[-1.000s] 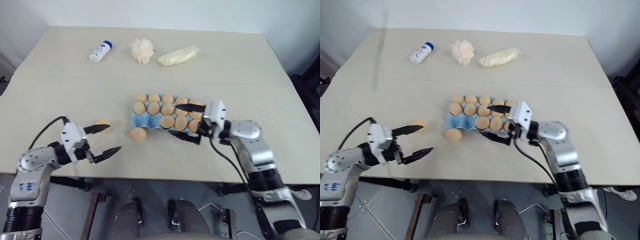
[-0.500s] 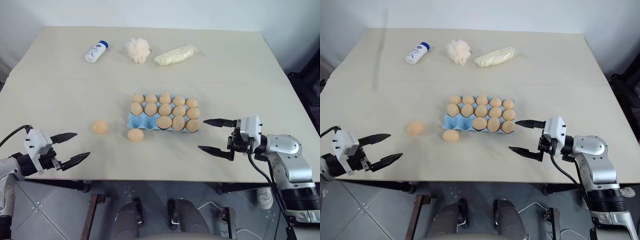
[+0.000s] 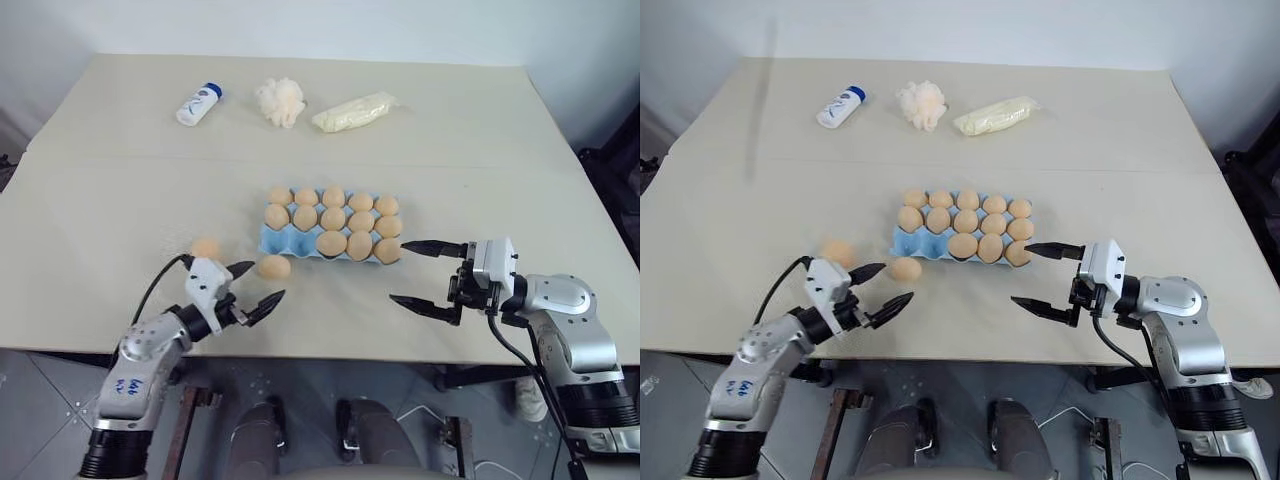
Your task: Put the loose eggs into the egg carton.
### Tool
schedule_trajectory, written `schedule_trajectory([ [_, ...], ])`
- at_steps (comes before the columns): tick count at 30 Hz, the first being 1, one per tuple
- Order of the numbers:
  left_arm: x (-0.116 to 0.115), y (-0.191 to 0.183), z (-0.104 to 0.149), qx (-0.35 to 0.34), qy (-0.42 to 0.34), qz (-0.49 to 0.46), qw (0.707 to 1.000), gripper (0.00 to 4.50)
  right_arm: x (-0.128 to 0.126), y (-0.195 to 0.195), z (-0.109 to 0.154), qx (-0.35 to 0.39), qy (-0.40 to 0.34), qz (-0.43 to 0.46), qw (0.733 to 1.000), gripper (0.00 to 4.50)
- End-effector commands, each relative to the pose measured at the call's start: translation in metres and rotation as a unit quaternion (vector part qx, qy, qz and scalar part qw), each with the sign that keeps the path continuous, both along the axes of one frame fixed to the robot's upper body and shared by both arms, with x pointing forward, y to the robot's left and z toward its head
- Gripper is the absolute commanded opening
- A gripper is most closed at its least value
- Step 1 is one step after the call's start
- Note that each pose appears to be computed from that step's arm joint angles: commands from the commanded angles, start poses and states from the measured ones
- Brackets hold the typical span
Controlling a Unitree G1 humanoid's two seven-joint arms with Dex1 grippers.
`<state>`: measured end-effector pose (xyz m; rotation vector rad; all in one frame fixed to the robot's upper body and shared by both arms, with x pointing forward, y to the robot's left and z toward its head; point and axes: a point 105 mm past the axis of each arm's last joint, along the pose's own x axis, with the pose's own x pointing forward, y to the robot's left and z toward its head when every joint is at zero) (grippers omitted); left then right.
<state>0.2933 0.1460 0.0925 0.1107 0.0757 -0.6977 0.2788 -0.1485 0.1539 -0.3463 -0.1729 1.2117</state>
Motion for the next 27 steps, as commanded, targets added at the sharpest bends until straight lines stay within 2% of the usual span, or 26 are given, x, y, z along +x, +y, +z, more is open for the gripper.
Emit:
schedule_trajectory([
  [1,0.010,-0.005,0.004,0.004,-0.015,0.038,0.999,4.50,-0.002,0.000,0.011,-0.003,-0.027,-0.001,1.000,4.47],
  [4,0.020,-0.007,0.008,-0.023,-0.020,0.069,0.997,4.50,0.002,-0.001,0.015,0.002,-0.035,-0.013,0.999,4.47],
  [6,0.021,-0.016,0.009,-0.024,-0.022,0.055,0.998,4.11,0.002,0.000,0.016,0.005,-0.035,-0.015,0.999,4.50],
  [12,0.021,-0.022,0.008,-0.023,-0.021,0.046,0.998,2.28,0.000,0.002,0.013,0.003,-0.031,-0.012,0.999,4.50],
  [14,0.020,-0.019,0.008,-0.023,-0.021,0.050,0.998,1.80,-0.001,0.002,0.013,0.006,-0.030,-0.013,0.999,4.50],
  [18,0.007,-0.013,0.008,-0.004,-0.022,0.011,1.000,1.63,-0.001,0.004,0.010,0.009,-0.027,-0.015,0.999,4.50],
  [19,0.002,-0.017,0.009,0.021,-0.039,-0.019,0.999,1.62,-0.001,0.005,0.009,0.011,-0.025,-0.016,1.000,4.50],
  [20,0.001,-0.020,0.016,0.019,-0.059,-0.035,0.997,1.62,-0.002,0.006,0.006,0.009,-0.021,-0.014,1.000,4.50],
  [23,0.006,-0.031,0.041,-0.007,-0.111,-0.063,0.992,1.62,-0.001,0.009,0.006,0.018,-0.022,-0.018,0.999,4.50],
  [27,0.018,-0.043,0.054,-0.013,-0.133,-0.071,0.988,1.62,-0.003,0.015,0.005,0.022,-0.023,-0.018,0.999,4.50],
])
